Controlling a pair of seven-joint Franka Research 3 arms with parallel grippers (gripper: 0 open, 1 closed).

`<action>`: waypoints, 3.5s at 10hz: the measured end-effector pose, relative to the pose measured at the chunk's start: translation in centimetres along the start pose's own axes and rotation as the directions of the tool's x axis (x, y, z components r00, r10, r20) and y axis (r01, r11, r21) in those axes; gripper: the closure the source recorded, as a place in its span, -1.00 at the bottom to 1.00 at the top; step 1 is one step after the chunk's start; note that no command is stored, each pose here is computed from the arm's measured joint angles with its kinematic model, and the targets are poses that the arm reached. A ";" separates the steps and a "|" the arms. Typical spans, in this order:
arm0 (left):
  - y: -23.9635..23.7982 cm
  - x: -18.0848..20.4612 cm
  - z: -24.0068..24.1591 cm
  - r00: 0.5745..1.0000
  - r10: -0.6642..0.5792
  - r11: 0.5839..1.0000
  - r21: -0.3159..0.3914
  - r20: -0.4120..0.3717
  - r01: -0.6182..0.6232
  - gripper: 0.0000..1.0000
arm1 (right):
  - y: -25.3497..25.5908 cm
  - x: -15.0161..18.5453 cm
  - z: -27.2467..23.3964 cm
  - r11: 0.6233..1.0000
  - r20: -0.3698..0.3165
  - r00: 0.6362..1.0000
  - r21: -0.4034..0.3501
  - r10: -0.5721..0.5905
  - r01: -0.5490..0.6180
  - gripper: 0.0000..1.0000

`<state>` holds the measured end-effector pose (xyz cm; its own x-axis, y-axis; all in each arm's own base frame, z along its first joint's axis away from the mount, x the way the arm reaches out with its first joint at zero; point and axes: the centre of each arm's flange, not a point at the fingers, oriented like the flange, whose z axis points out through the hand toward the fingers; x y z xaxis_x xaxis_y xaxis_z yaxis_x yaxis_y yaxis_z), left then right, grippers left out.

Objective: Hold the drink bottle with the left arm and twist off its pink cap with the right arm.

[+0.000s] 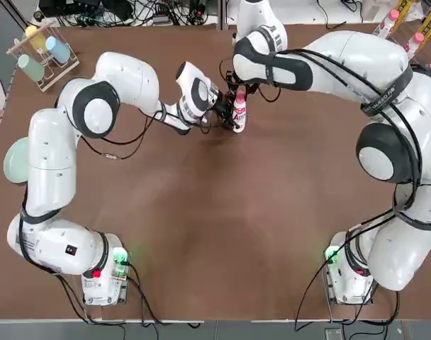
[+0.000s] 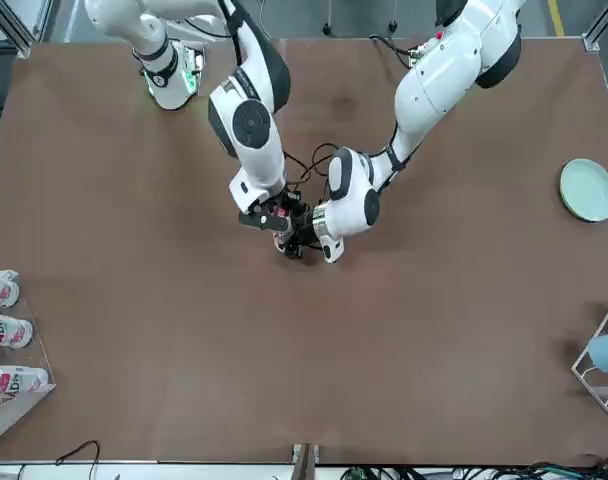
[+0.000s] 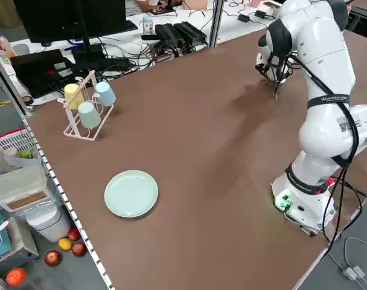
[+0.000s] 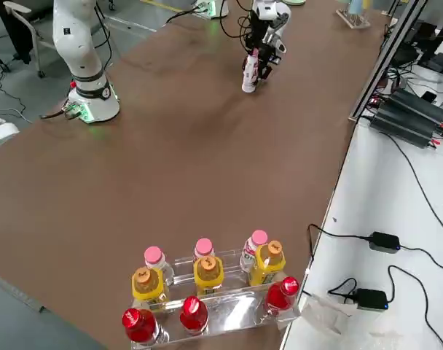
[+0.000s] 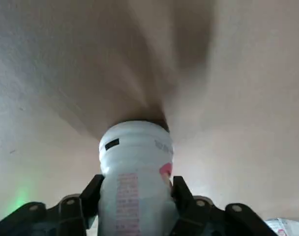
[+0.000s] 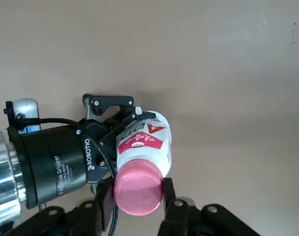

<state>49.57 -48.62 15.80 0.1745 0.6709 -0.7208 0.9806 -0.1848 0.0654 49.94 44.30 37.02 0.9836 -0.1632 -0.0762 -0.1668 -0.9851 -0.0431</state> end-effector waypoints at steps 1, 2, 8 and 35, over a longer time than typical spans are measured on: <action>0.0 0.0 0.0 1.000 -0.001 1.000 0.000 0.000 0.001 -0.25 | 0.0 0.0 0.0 1.000 0.000 1.000 0.000 -0.001 0.001 0.14; 0.0 0.0 0.0 1.000 -0.001 1.000 0.000 0.000 0.001 -0.25 | 0.0 0.0 0.0 1.000 0.000 1.000 0.000 -0.001 0.001 0.14; 0.0 0.0 0.0 1.000 -0.002 1.000 0.000 0.000 0.002 -0.25 | 0.0 0.0 0.0 0.999 0.000 0.999 -0.001 -0.048 0.048 0.14; 0.0 0.0 0.0 1.000 -0.001 1.000 0.001 0.000 0.001 -0.25 | 0.1 -0.1 -0.1 0.866 0.013 0.866 -0.010 -0.500 0.500 0.14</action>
<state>49.53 -48.68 15.80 0.1731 0.6709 -0.7210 0.9808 -0.1843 0.0639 49.87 44.23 37.08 0.9343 0.3518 -0.0571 0.3482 -0.9352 -0.0649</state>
